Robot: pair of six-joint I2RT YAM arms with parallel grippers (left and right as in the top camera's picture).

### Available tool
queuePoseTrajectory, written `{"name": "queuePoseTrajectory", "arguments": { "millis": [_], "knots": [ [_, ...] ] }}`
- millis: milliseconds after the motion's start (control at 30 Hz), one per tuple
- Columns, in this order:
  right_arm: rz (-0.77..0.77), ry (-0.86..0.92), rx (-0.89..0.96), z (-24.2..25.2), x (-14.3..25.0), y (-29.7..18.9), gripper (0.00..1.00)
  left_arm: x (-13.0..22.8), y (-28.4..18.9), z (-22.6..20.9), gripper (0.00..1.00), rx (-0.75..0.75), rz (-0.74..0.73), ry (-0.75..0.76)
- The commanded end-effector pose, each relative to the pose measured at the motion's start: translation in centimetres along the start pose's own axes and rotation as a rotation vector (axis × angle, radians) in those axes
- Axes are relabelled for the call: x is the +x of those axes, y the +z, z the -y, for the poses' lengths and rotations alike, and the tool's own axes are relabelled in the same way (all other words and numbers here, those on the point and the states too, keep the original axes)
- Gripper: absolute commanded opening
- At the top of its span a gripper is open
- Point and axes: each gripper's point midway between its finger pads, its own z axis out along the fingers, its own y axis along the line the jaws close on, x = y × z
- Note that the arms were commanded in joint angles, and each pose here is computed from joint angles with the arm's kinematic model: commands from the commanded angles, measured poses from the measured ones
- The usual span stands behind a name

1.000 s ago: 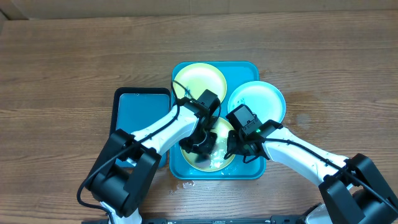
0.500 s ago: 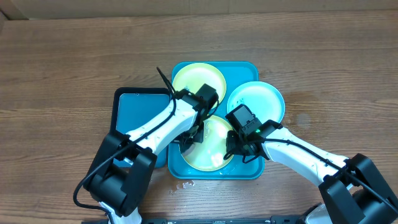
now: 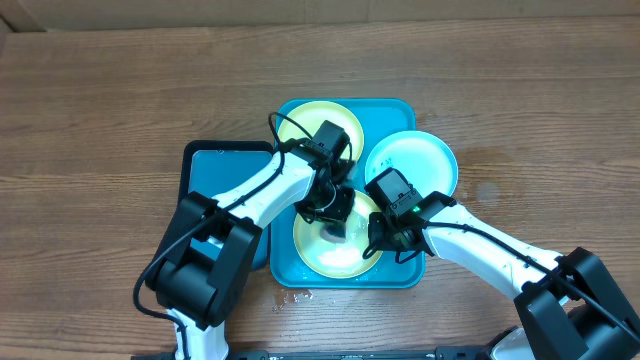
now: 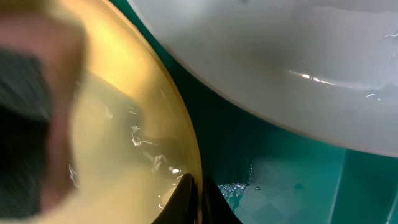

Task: Clean dirty plates on tray and stack at the side
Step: 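Scrub the lower yellow plate with the sponge in the left gripper, then return the sponge to the black tray with the left gripper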

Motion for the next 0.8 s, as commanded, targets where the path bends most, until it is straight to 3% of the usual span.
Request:
{"name": "queuePoseTrajectory", "arguments": {
  "millis": [0,100,167,367,500,600,767],
  "knots": [
    [-0.005,-0.047,0.085,1.8,0.5,0.8,0.04,3.5,0.7,5.1,0.04,0.32,-0.147,0.168],
    [-0.006,-0.048,0.089,1.8,0.5,0.8,0.04,4.5,0.6,4.9,0.04,0.317,-0.184,0.178],
    [-0.007,-0.073,0.09,1.9,0.5,0.7,0.04,4.6,0.9,3.4,0.04,0.222,-0.197,0.119],
    [-0.009,-0.095,0.089,1.8,0.5,0.8,0.04,4.7,-0.2,-7.0,0.04,-0.432,-0.117,-0.333],
    [-0.008,-0.095,0.089,1.8,0.5,0.8,0.04,5.8,-3.7,-11.4,0.04,-0.762,0.003,-0.561],
    [-0.014,-0.095,0.093,1.9,0.6,0.7,0.04,5.8,-5.2,-11.9,0.04,-0.818,0.05,-0.581],
    [-0.028,-0.096,0.103,2.2,1.0,0.7,0.04,5.1,-8.2,-10.2,0.04,-0.745,0.147,-0.587]
  ]
}}
